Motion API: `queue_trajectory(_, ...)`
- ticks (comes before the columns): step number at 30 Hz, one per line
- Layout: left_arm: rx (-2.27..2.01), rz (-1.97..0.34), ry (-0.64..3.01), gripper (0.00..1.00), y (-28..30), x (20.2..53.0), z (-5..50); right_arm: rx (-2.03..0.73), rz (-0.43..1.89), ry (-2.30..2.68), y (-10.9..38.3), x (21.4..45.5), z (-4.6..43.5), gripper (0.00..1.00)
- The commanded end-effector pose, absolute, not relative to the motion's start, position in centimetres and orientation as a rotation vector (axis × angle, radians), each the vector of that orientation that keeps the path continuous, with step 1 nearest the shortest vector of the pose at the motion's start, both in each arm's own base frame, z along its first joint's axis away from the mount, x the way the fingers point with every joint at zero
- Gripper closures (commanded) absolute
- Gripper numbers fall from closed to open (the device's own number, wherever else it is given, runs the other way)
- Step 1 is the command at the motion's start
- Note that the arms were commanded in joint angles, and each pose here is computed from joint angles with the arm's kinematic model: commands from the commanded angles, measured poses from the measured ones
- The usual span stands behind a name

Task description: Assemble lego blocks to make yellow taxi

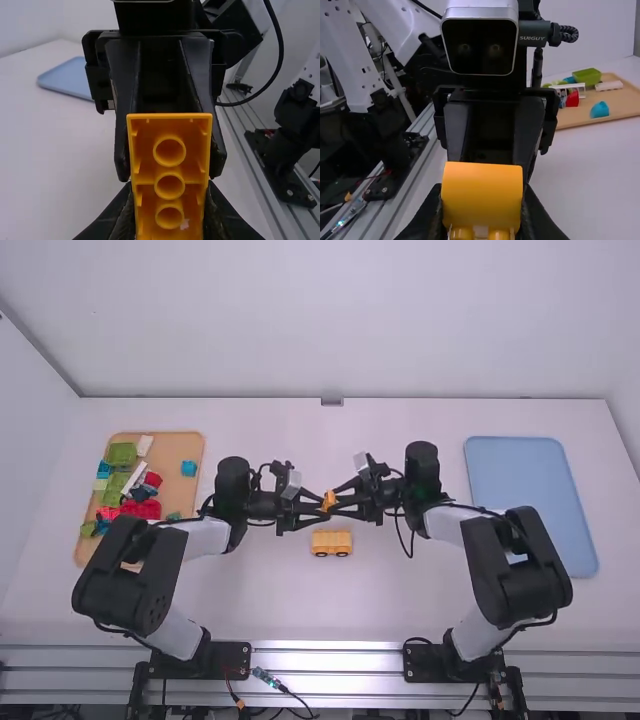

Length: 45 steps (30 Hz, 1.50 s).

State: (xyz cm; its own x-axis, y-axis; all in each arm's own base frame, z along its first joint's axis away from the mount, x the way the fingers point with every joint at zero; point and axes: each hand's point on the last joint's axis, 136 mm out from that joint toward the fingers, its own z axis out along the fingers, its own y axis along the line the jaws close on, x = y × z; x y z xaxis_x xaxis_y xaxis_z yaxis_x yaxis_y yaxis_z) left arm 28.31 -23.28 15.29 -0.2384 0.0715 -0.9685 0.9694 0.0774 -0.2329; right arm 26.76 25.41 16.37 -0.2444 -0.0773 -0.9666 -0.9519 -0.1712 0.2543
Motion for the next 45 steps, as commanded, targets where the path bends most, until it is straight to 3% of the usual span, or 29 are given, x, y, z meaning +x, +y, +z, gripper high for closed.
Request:
queue_trajectory(1, 1.096, -1.238, 1.456, 0.70, -23.3, 28.6, 16.0, -1.266, 1.564, 1.346, 25.4, 26.1, 16.3, 0.91)
queue_trajectory(4, 1.094, -1.241, 1.461, 0.25, -23.3, 28.6, 15.9, -1.258, 1.550, 1.355, 25.5, 26.4, 16.2, 0.99)
queue_trajectory(5, 1.088, -1.233, 1.464, 0.01, -23.1, 28.8, 15.9, -1.242, 1.527, 1.373, 25.5, 26.8, 16.1, 1.00)
queue_trajectory(17, 1.009, -1.247, 1.568, 0.01, -20.6, 29.9, 14.7, -1.027, 1.285, 1.625, 25.0, 31.5, 14.2, 1.00)
queue_trajectory(24, 1.103, -0.974, 1.842, 0.01, -18.9, 31.4, 9.8, -0.947, 0.893, 1.944, 21.8, 33.1, 11.8, 1.00)
queue_trajectory(34, 1.425, -0.801, 1.819, 0.01, -17.1, 31.1, 11.0, -1.300, 0.196, 2.473, 14.6, 30.3, 7.6, 1.00)
queue_trajectory(37, 1.425, -0.788, 1.815, 0.01, -17.1, 31.6, 11.8, -1.405, 0.071, 2.548, 13.5, 29.7, 6.1, 1.00)
queue_trajectory(45, 1.415, -0.734, 1.808, 0.01, -16.7, 32.8, 12.1, -1.664, -0.003, 2.665, 12.7, 27.5, 1.4, 1.00)
